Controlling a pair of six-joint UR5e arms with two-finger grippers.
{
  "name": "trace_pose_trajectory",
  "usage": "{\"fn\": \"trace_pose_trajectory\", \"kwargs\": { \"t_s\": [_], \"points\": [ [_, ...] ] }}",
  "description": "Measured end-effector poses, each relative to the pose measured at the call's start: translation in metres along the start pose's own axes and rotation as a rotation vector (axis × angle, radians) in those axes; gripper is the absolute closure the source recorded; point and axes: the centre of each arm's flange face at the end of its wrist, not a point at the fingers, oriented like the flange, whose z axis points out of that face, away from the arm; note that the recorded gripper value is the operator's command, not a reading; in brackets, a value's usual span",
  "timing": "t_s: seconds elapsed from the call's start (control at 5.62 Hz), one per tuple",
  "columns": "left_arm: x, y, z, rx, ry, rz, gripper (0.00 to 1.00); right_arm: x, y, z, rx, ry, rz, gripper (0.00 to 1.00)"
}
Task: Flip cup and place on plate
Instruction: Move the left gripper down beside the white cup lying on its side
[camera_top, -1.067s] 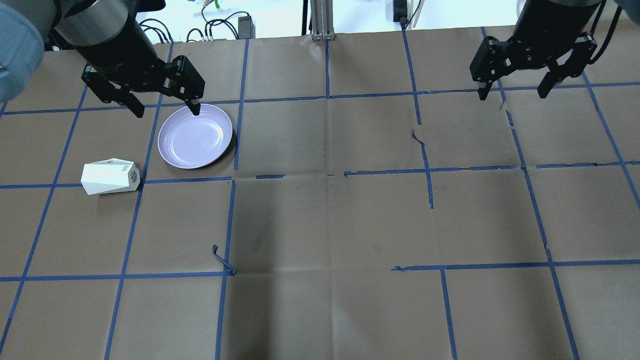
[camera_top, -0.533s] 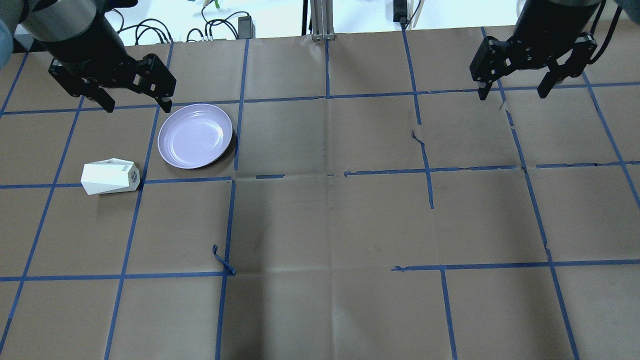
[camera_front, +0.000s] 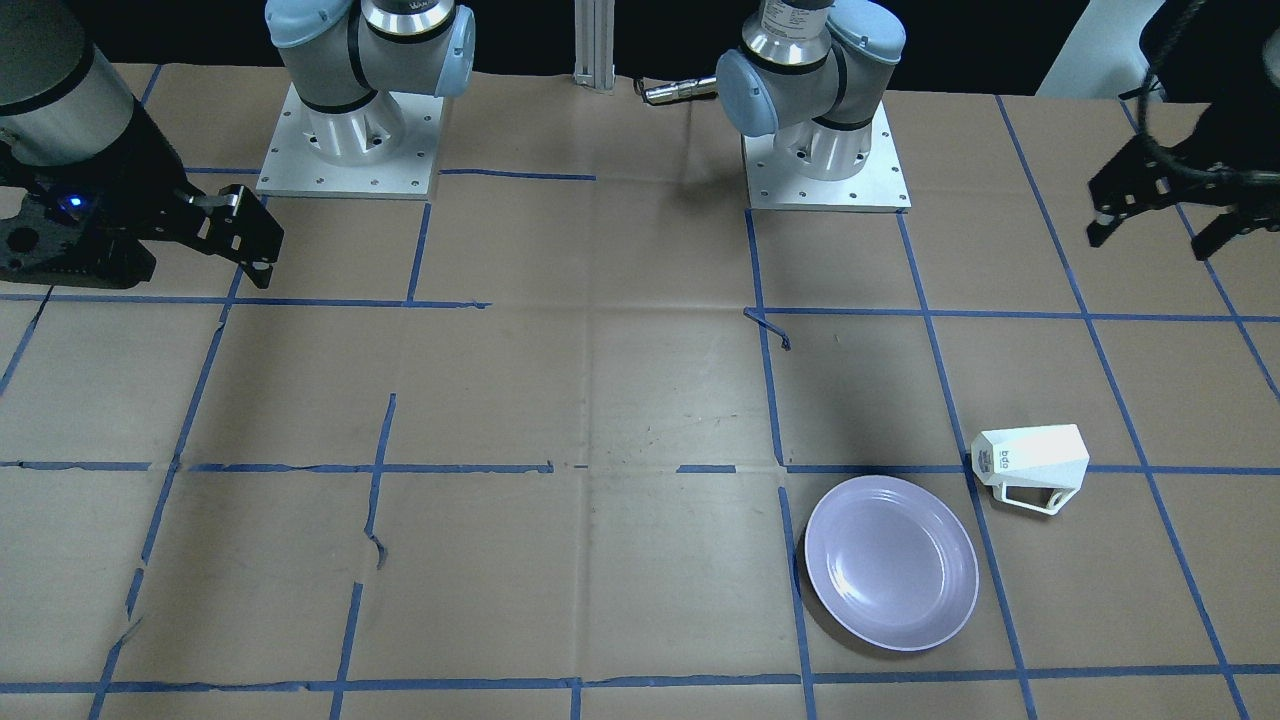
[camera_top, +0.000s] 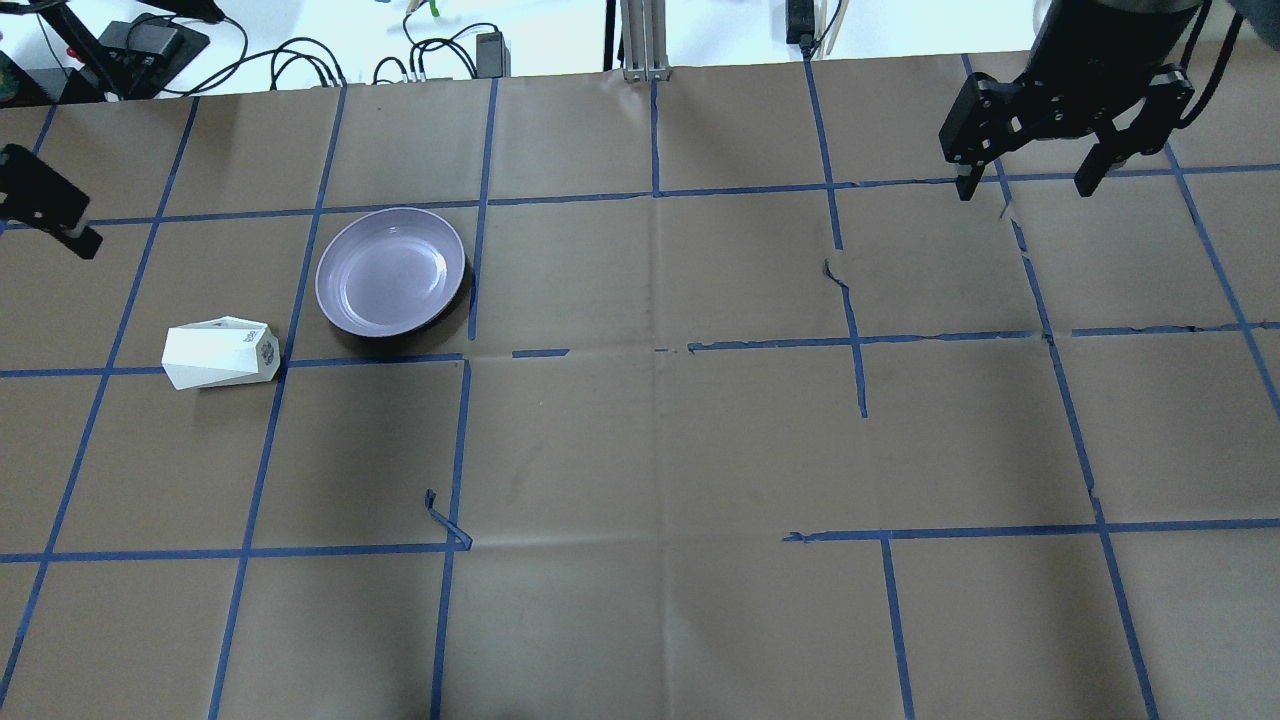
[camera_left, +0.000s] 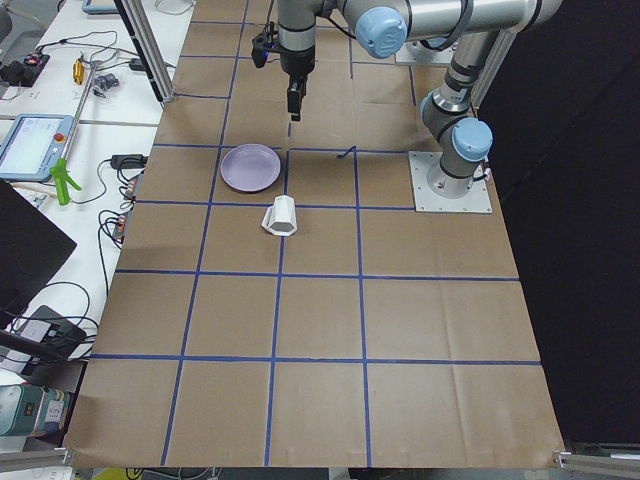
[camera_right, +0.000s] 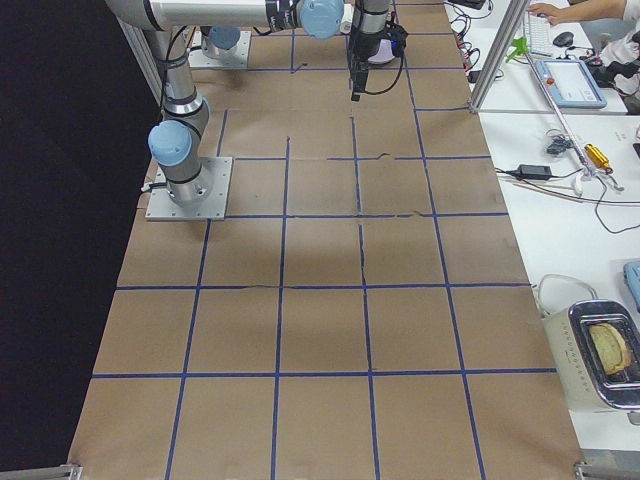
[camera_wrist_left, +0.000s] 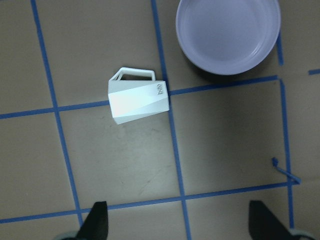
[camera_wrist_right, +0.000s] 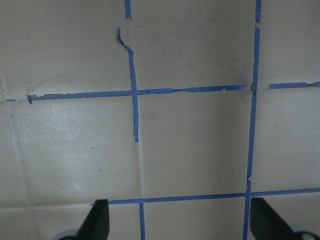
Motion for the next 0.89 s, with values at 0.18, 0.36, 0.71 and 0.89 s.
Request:
{"fn": "trace_pose_trajectory", "kwargs": {
  "t_s": [0.18,0.36,0.71,0.89],
  "points": [
    [-0.072,0.018,0.021,0.012,0.067,0.008,0.02,0.0,0.0,0.0,0.0,0.0,0.0,0.0],
    [-0.131,0.03,0.05,0.038,0.151,-0.017,0.02,0.0,0.0,0.0,0.0,0.0,0.0,0.0],
    [-0.205,0.024,0.14,0.096,0.361,-0.071,0.02,0.0,0.0,0.0,0.0,0.0,0.0,0.0],
    [-0.221,0.016,0.183,0.115,0.45,-0.079,0.02,0.0,0.0,0.0,0.0,0.0,0.0,0.0]
  ]
}}
